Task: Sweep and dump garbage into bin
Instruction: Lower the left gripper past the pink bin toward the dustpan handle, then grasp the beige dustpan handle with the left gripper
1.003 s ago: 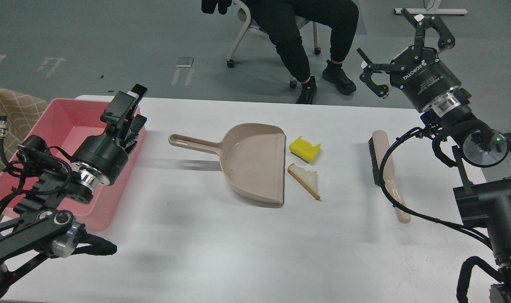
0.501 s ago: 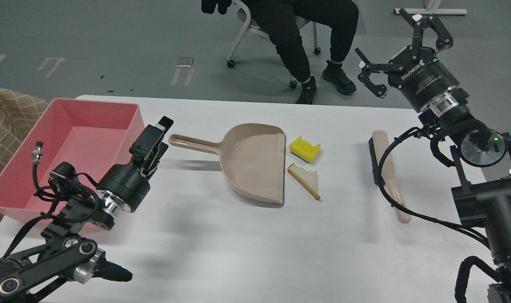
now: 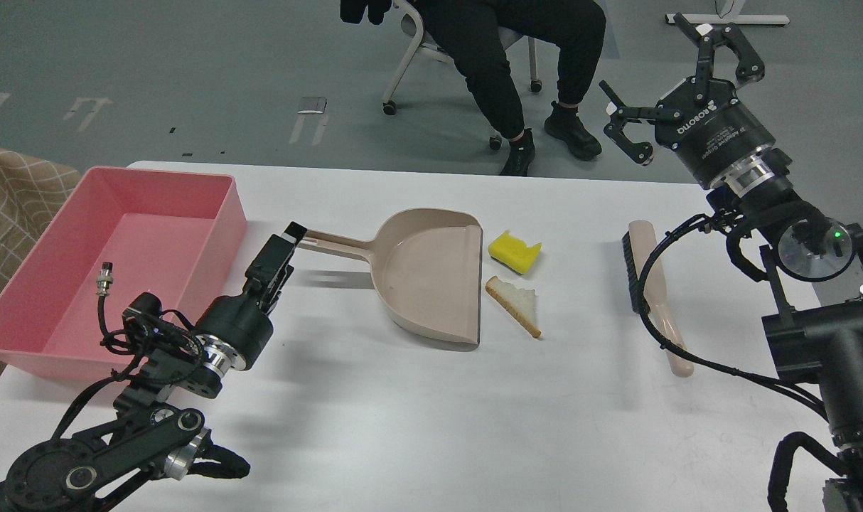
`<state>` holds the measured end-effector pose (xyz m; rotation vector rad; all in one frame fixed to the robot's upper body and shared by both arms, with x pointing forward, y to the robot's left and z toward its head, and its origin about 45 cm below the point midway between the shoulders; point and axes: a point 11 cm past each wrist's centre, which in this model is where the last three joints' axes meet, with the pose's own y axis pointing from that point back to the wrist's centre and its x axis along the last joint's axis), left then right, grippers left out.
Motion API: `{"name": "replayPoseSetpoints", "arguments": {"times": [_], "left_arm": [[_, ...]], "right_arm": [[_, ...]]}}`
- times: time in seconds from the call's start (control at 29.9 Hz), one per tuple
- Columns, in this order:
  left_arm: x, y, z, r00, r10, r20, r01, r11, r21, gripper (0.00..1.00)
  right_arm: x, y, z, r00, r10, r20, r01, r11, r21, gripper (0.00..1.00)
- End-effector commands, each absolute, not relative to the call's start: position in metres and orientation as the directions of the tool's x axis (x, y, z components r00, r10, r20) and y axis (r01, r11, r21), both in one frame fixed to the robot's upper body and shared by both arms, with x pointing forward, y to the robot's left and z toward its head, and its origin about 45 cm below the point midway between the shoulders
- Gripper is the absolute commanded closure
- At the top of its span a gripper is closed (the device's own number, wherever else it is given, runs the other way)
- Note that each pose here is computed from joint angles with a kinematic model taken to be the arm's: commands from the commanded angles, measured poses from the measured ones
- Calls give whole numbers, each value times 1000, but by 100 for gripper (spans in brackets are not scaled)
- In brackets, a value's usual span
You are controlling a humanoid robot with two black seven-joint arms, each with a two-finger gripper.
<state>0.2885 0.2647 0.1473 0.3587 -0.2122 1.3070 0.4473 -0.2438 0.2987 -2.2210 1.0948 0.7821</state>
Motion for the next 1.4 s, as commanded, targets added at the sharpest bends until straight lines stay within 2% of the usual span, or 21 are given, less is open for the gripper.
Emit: {"name": "replayPoseSetpoints", "arguments": {"times": [0.0,0.4,0.97,1.14,1.27,1.37], "left_arm": [[292,265,137,239,903,356,-969,198,148,2],[320,257,128,199,902,382,-979,165,121,2],[336,245,106,193,892,408,-980,153,130,3],[344,244,101,180,889,421,-982,141,123,4],[348,252,98,165,882,442,-985,120,128,11],[350,250,97,162,882,443,-985,117,127,11]], "right_arm": [[448,-243,299,492,-513,-703,-830,-520,-202,0],[448,-242,296,487,-515,-706,-832,-521,-194,0],[446,-237,293,490,-515,-703,-825,-534,-184,0],[447,-237,294,491,-515,-702,-825,-533,-186,0],[446,-237,294,490,-515,-703,-826,-533,-185,0],[447,-237,294,491,-515,-702,-825,-534,-185,0]]}}
